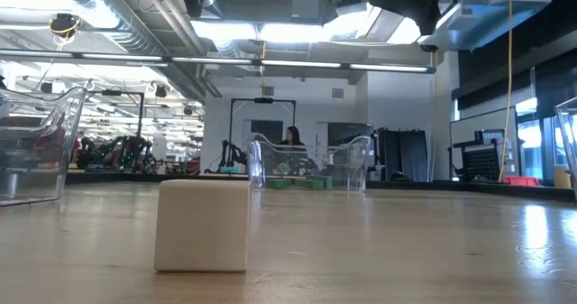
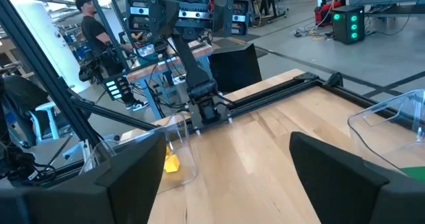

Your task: Sort & place blocks by color

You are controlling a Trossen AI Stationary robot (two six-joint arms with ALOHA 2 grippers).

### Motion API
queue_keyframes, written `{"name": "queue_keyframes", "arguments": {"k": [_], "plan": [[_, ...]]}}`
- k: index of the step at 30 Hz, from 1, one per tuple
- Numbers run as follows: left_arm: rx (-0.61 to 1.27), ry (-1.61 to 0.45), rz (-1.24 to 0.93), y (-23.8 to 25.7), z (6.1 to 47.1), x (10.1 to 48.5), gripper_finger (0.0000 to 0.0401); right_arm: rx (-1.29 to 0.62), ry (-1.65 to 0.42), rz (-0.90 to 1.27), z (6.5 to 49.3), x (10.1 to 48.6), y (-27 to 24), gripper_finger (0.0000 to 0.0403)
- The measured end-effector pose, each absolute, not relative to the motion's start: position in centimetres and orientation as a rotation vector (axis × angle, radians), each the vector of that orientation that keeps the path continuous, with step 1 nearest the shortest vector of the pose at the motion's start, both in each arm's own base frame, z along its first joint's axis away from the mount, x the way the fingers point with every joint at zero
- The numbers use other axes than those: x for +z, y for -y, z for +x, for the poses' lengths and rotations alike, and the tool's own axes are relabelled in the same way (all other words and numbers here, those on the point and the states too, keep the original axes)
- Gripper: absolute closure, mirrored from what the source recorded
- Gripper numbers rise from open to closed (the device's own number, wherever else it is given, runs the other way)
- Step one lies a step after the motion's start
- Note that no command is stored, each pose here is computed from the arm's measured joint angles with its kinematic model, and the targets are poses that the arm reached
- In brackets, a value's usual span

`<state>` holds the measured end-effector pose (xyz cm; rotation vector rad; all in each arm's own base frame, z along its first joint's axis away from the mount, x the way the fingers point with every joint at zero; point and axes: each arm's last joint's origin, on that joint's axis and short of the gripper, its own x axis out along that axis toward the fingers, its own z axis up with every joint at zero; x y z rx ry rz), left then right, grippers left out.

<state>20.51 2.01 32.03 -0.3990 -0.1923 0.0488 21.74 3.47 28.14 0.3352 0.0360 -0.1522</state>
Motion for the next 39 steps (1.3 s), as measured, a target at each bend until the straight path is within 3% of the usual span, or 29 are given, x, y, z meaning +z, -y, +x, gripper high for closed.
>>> {"name": "queue_keyframes", "arguments": {"k": [39], "plan": [[0.044, 0.190, -0.369, -1.99, 20.53, 32.02, 0.0164, -0.152, -0.042, 0.286, 21.75, 28.15, -3.47, 0.0080]]}}
